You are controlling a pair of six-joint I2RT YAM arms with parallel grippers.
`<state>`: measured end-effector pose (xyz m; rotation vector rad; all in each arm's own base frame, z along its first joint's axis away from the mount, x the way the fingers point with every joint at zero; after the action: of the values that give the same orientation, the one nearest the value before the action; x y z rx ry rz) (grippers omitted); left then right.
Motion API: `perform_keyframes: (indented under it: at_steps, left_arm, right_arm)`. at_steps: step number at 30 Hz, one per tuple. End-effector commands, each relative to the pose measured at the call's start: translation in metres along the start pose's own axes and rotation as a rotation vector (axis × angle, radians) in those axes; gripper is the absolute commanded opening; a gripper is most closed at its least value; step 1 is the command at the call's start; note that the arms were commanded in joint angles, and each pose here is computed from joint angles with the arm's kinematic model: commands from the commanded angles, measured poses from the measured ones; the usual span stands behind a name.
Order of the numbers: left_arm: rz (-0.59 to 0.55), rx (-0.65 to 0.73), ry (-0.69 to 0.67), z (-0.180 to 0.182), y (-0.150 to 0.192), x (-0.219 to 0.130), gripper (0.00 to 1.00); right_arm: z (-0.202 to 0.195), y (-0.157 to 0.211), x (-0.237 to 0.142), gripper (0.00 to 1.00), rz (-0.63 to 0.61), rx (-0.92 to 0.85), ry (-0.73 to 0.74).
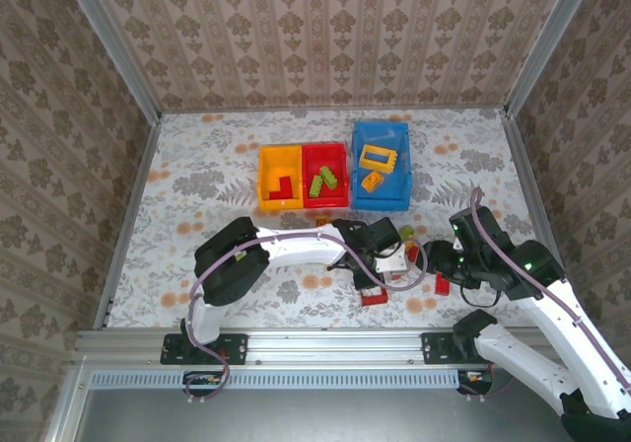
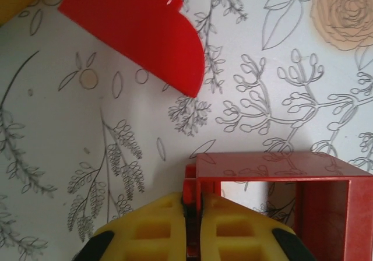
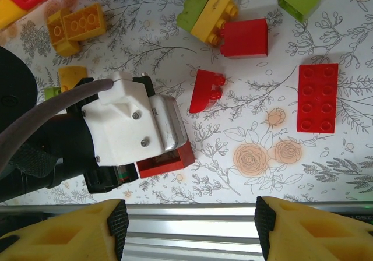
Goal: Sort the legos into containers by color
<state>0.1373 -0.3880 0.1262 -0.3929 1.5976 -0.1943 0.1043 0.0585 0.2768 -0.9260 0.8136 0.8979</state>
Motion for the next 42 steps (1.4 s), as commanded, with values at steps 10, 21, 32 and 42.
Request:
perform_keyframes:
  at_steps: [10,21,32,42]
  left_arm:
    - [-0.123,-0.334,-0.260,0.043,0.035,-0.101,0.00]
    - [-0.167,-0.893,-0.589,0.155,0.127,-0.201,0.00]
    - [-0.140,-1.215,-0.729,0.274,0.137,-0.204,0.00]
    - [-0.101,-1.305,-0.740,0.330,0.122,-0.173,0.00]
  right_arm:
    - [0.035,-0.025,0.005,0.56,-0.023,-0.101,-0.172]
    - [0.121,-0.068,0.037,0.54,-0.056,-0.327,-0.425]
    - [0.220,-0.086,0.070,0.56,-0.184,-0.664,-0.519]
    - [0.230,-0.094,0.087,0.56,-0.154,-0.674,-0.467]
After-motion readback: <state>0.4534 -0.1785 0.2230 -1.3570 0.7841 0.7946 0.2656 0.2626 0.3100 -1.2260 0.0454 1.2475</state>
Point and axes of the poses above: each hand's point on the last joint's axis, 136 mm out from that joint toward the fingers, its own x axis out along the fingers, its own z axis along the line the jaws close on, y = z × x, the point moved 10 cm from there along -x, back along the fingers, and after that the axes turned 3 degrees about -x, right-handed, at the moved point
